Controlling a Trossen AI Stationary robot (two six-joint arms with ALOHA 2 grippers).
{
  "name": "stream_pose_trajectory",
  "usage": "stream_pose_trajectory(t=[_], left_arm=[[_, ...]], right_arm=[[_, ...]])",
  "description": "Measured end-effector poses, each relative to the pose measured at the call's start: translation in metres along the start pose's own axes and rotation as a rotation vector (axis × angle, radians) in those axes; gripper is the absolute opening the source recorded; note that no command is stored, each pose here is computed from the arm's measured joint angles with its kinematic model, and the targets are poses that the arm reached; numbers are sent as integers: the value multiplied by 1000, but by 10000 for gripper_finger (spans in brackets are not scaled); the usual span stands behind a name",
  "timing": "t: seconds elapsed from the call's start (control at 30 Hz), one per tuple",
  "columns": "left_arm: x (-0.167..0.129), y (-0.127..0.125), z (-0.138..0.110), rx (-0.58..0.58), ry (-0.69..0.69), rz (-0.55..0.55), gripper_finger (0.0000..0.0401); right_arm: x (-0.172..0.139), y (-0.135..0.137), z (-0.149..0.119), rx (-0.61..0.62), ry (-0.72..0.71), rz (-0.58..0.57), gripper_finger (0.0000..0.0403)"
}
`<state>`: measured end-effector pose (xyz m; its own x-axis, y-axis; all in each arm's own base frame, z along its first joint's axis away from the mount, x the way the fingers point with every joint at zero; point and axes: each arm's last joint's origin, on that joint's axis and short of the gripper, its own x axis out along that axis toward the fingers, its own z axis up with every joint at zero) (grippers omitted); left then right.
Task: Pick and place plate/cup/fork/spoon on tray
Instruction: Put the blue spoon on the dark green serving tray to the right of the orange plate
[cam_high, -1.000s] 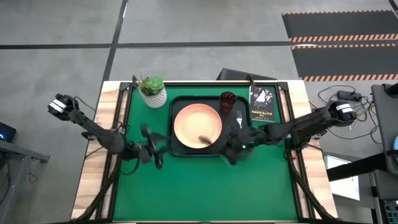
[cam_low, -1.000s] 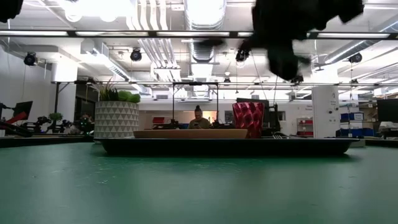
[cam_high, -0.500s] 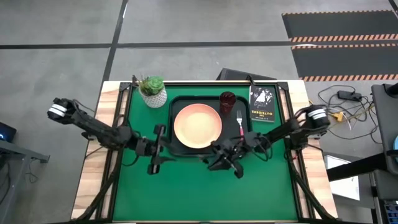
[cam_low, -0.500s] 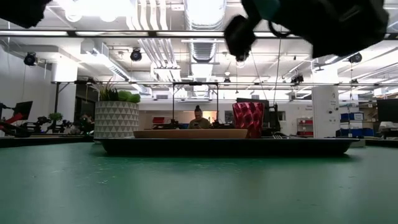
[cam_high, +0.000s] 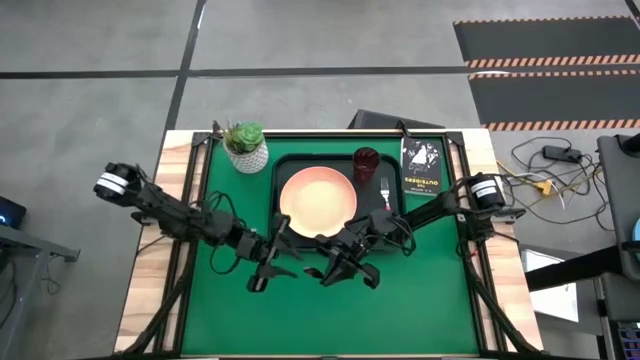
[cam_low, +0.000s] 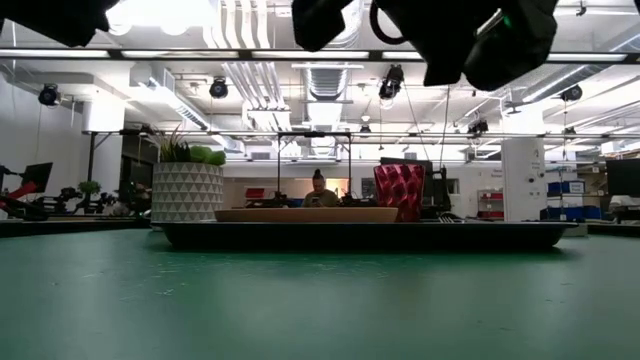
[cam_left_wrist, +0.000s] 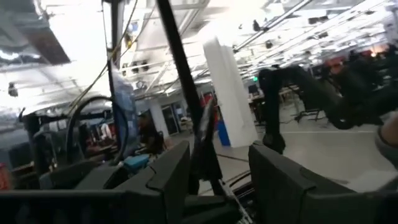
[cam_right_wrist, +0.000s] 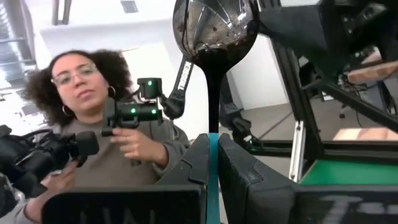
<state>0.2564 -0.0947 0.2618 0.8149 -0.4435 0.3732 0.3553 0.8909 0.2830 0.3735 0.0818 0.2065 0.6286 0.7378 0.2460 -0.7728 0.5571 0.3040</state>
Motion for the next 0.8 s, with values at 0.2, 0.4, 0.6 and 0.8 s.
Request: stream_pose_trajectory(t=[0.2, 0.4, 0.6, 0.8], left_arm=[[11, 4, -8, -35, 38, 80, 146], [17, 3, -12, -28, 35, 44, 146], [26, 2, -15, 37, 33, 24, 134], [25, 4, -16, 52, 46, 60, 19]], right_arm=[[4, -6, 7, -3, 14, 2, 9], [4, -10, 9, 1, 33, -19, 9], [-1, -15, 9, 4, 39, -38, 9], [-3, -16, 9, 9, 38, -48, 9]])
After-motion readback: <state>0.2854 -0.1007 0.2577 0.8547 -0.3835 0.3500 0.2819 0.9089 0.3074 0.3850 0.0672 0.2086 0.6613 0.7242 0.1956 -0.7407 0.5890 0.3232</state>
